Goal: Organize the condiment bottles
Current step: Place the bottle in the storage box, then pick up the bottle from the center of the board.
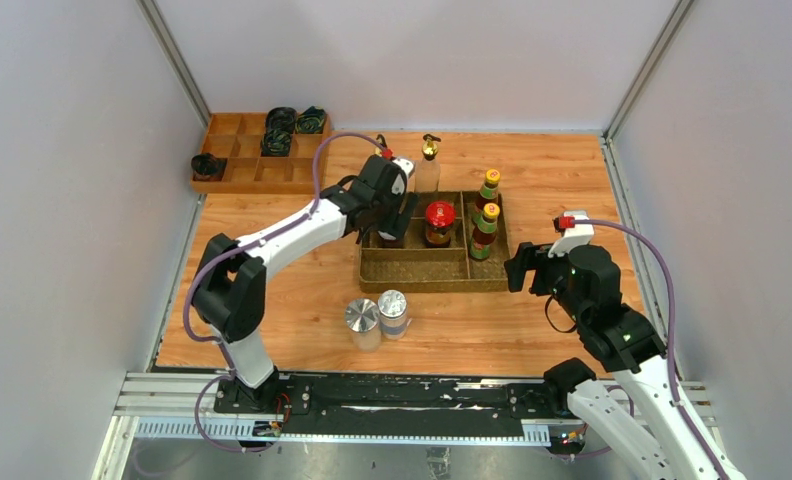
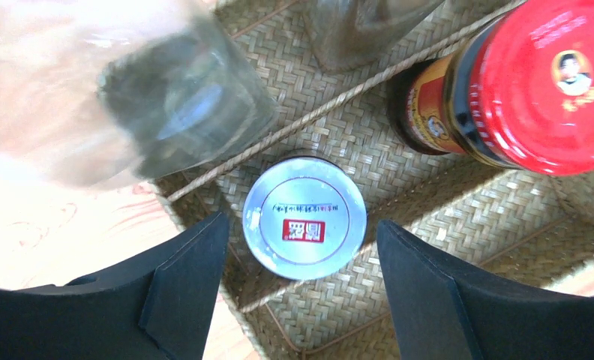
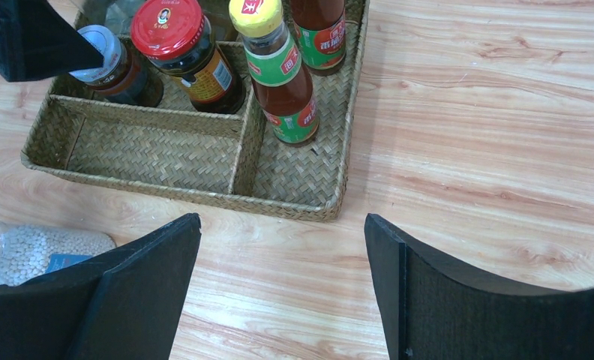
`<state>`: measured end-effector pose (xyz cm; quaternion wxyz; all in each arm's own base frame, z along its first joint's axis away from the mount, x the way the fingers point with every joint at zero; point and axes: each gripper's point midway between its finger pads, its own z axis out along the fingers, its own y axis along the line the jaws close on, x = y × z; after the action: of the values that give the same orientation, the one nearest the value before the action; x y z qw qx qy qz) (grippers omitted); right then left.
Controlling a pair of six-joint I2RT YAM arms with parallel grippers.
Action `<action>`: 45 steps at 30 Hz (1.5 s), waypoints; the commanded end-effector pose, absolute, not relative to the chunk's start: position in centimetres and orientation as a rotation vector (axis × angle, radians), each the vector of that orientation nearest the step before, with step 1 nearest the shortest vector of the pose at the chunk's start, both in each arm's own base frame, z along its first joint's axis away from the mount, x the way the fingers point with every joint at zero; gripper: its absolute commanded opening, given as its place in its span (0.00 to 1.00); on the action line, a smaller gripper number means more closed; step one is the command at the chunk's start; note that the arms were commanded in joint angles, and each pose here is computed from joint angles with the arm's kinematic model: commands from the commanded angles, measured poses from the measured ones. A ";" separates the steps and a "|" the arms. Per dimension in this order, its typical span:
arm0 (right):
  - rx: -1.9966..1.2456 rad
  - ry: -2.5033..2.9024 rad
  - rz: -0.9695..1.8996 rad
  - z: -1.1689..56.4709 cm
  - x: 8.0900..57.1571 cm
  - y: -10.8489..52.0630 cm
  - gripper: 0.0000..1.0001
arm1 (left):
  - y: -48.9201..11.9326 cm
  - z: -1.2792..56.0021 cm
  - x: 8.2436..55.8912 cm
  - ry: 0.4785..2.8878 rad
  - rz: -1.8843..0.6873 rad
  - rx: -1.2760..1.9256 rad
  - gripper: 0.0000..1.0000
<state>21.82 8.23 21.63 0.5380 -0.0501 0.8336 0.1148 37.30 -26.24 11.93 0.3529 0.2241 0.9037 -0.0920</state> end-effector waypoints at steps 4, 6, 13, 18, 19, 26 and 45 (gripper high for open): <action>-0.138 1.994 0.292 21.1 21.5 8.7 0.86 | -24.5 17.6 35.6 2.251 -0.270 0.503 0.78; -0.138 1.994 0.292 21.1 21.5 8.7 0.86 | -23.9 18.9 34.9 2.231 -0.277 0.487 0.78; -0.140 1.983 0.276 21.7 21.7 8.5 0.86 | -22.2 22.3 31.5 2.218 -0.331 0.470 0.74; -0.146 1.990 0.274 21.6 21.7 8.5 0.86 | -21.9 23.5 28.2 2.219 -0.456 0.464 0.65; -0.146 1.993 0.274 21.6 21.7 8.5 0.86 | -21.9 23.3 27.4 2.226 -0.488 0.466 0.63; -0.149 2.006 0.273 21.2 21.8 8.6 0.86 | -22.0 22.6 22.8 2.262 -0.629 0.487 0.46; -0.353 2.089 0.509 20.7 22.4 14.2 0.86 | -20.0 20.8 13.9 2.334 -0.864 0.448 0.68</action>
<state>22.55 10.36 19.39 0.4860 -0.0807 0.8595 0.1366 15.57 -20.11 20.84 0.3218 0.1786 0.8784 -0.3048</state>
